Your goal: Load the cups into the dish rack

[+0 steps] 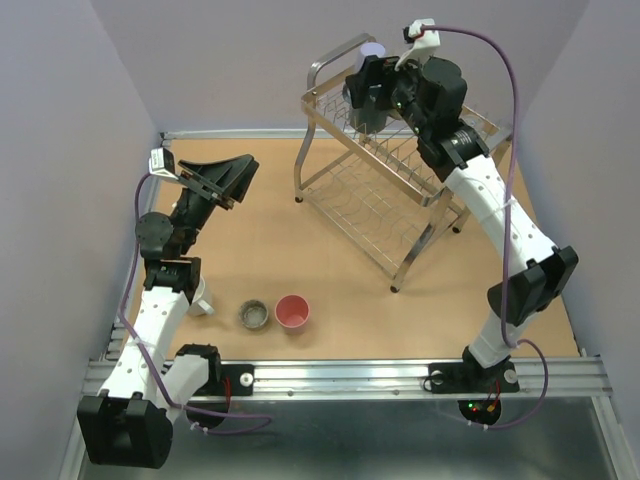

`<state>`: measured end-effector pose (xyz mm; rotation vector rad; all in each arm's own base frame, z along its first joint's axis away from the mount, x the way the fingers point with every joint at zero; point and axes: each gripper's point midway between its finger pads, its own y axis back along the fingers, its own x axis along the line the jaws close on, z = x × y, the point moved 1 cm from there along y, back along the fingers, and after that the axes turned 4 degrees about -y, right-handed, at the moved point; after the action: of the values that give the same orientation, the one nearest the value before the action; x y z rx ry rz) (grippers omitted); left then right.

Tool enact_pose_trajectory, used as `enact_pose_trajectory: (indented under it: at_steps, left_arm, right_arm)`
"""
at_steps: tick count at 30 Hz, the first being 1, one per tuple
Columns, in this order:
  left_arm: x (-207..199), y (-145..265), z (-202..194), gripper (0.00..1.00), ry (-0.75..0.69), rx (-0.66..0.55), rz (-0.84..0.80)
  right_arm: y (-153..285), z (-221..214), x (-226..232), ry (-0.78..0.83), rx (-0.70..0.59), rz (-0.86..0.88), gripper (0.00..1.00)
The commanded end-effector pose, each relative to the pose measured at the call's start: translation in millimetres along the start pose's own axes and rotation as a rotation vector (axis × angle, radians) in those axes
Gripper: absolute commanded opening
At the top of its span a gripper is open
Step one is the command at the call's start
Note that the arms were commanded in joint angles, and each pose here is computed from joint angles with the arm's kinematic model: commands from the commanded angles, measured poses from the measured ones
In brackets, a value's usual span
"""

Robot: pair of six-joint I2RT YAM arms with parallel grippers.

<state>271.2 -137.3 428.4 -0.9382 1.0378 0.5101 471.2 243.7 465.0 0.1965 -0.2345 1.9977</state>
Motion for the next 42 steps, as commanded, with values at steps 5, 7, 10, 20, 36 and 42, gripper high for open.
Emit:
enact_pose_trajectory:
  at_steps: [5,7,10,20,36,42]
  left_arm:
    - [-19.9,1.9,-2.0,0.47,-0.116,0.026,-0.023]
    - [0.0,-0.7,-1.3,0.45,-0.141,0.055,0.103]
    - [42.2,0.4,-5.6,0.44,-0.328,0.183,0.390]
    - [126.4,81.8,-49.9,0.45,-0.654,0.603,0.955]
    - [182.8,180.6,-141.5,0.45,-0.623,0.979,1.151]
    - [203.8,193.4,-136.7,0.45,-0.675,1.005,1.228]
  right_arm:
    - [52.5,110.1,23.0,-0.011,-0.249,0.056,1.00]
    - [62.1,124.6,20.9,-0.002,-0.283,0.037,1.00]
    - [88.4,153.6,18.3,-0.007,-0.354,0.001,1.00]
    - [196.0,149.5,5.6,-0.132,-0.383,-0.038,1.00]
    - [212.4,105.7,-10.6,-0.168,-0.256,-0.111,1.00]
    - [212.9,103.8,-11.6,-0.168,-0.251,-0.116,1.00]
